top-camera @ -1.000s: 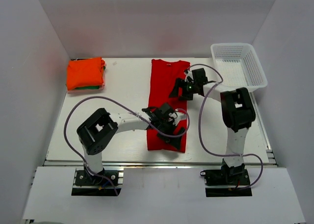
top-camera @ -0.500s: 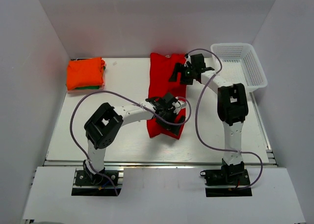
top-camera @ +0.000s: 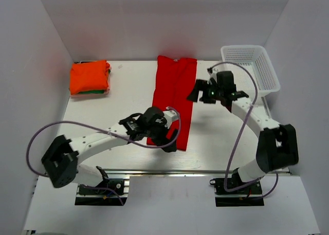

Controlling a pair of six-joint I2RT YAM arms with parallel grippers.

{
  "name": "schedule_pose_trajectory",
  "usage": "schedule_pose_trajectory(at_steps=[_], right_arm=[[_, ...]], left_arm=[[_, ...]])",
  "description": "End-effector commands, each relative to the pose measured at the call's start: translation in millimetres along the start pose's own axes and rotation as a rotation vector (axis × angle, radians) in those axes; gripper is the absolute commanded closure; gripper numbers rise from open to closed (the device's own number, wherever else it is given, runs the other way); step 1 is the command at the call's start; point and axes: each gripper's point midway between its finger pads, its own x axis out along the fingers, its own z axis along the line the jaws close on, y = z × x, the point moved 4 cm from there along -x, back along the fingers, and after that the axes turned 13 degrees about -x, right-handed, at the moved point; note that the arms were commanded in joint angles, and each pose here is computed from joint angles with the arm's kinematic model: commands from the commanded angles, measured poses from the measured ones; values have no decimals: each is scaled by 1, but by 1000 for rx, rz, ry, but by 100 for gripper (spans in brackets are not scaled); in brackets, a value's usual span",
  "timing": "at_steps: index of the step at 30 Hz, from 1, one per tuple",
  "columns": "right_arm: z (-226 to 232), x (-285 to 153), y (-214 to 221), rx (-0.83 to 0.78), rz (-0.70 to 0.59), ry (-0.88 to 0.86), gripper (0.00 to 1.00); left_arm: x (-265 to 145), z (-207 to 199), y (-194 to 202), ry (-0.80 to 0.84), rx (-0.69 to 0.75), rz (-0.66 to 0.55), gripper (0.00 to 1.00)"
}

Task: Fold and stack the t-shirts
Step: Rotate the tshirt 90 degrees, then grab the bottom of the folded rectangular tshirt with both arms

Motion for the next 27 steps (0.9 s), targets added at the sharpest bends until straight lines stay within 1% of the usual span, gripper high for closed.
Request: schedule_pose_trajectory(at_steps=[1, 2, 3, 4, 5, 6, 7, 8, 11, 12, 13, 14, 15, 18, 19, 21, 22, 23, 24, 25, 26, 27], right_arm=[[10, -16, 58, 47, 95, -23, 10], [11, -20, 69, 65, 118, -16, 10], [17, -31, 71, 73, 102, -17, 10], [18, -34, 103, 100, 173, -26, 10], [22, -40, 110, 112, 183, -39, 10], [29, -44, 126, 129, 212, -76, 10], [34, -49, 140, 144, 233, -106, 10], [38, -50, 144, 161, 237, -120, 10], [47, -53, 179, 212, 305, -155, 10], [48, -52, 181, 214, 301, -162, 10], [52, -51, 186, 232, 318, -169, 10], [52, -52, 198, 250, 342, -174, 10], [56, -47, 201, 245, 348, -191, 10], [59, -41, 205, 263, 363, -206, 10], [62, -38, 208, 259, 380, -215, 10], [65, -33, 209, 261, 388, -230, 11], [66, -31, 210, 261, 390, -236, 12], [68, -27, 214, 272, 411, -242, 12], [68, -25, 216, 275, 421, -238, 14], [70, -22, 213, 268, 402, -251, 18], [71, -19, 219, 283, 428, -246, 20], [73, -17, 218, 279, 422, -259, 25]], left_arm=[[-22, 11, -8, -120, -112, -153, 1], [-24, 21, -5, -160, -160, -164, 1], [-25, 43, 2, -278, -209, -177, 1], [-26, 47, 4, -311, -257, -184, 1], [-28, 60, 8, -355, -303, -186, 1], [-27, 74, 15, -414, -330, -194, 1], [-27, 82, 17, -438, -362, -206, 1], [-28, 98, 23, -468, -400, -206, 1], [-32, 116, 20, -500, -471, -248, 1], [-33, 127, 26, -513, -513, -246, 1], [-33, 128, 24, -495, -525, -260, 1], [-32, 130, 32, -470, -541, -245, 1], [-32, 132, 26, -438, -548, -284, 1], [-24, 136, 35, -398, -556, -257, 4], [-20, 136, 33, -377, -552, -264, 8], [-14, 134, 32, -333, -558, -249, 12], [-7, 137, 38, -328, -554, -219, 13], [-3, 134, 34, -290, -547, -222, 16], [1, 134, 35, -281, -549, -209, 18], [4, 134, 37, -275, -553, -196, 20], [9, 134, 38, -265, -561, -168, 28], [11, 135, 41, -262, -553, -152, 30]])
